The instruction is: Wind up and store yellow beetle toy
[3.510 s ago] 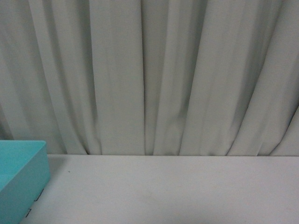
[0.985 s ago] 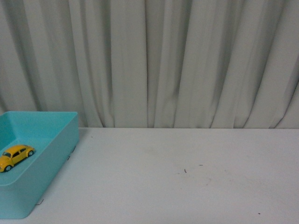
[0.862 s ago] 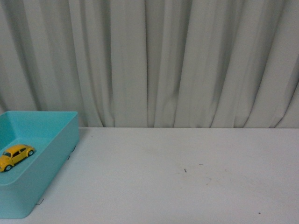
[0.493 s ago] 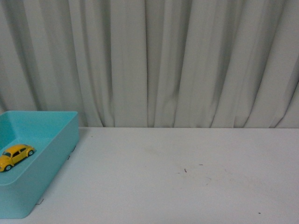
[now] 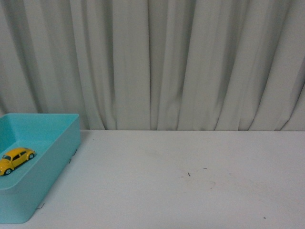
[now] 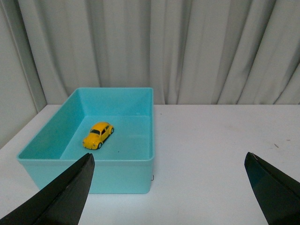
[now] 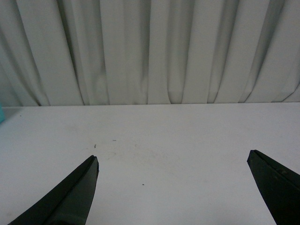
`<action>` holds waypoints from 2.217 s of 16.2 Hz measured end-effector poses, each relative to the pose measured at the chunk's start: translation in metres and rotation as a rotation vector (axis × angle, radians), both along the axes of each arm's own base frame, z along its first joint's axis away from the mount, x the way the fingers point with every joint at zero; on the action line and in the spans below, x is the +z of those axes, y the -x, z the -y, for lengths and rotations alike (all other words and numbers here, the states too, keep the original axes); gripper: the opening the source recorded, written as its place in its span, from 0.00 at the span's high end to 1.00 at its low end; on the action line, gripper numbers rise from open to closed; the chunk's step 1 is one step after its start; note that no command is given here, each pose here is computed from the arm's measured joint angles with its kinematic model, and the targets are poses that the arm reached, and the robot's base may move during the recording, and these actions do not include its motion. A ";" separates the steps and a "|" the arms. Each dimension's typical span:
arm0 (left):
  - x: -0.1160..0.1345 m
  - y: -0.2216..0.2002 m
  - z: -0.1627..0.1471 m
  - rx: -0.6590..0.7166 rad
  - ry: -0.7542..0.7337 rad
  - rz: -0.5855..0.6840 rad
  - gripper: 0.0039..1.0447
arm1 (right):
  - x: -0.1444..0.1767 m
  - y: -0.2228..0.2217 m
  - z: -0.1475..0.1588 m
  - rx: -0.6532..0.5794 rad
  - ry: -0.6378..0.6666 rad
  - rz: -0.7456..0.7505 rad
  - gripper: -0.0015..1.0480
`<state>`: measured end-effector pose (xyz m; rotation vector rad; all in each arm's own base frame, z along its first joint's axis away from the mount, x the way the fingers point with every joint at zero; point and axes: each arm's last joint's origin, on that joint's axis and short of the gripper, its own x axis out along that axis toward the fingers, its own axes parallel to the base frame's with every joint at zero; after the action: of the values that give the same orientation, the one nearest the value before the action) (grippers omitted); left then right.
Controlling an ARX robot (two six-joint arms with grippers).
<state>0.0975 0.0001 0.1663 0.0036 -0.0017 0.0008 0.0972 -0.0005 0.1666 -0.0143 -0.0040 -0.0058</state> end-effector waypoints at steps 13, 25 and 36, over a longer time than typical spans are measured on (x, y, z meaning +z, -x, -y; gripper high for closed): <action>0.000 0.000 0.000 -0.001 0.000 -0.001 0.06 | 0.000 0.000 0.000 0.000 0.000 -0.001 0.06; 0.000 0.000 0.000 0.000 0.000 0.000 0.06 | 0.000 0.000 0.000 -0.001 -0.001 0.000 0.06; 0.000 0.000 0.000 0.000 0.001 -0.002 0.06 | 0.000 0.000 0.000 0.000 0.000 -0.001 0.06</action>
<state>0.0975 0.0001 0.1661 0.0029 0.0002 0.0011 0.0972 -0.0005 0.1665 -0.0139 -0.0028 -0.0057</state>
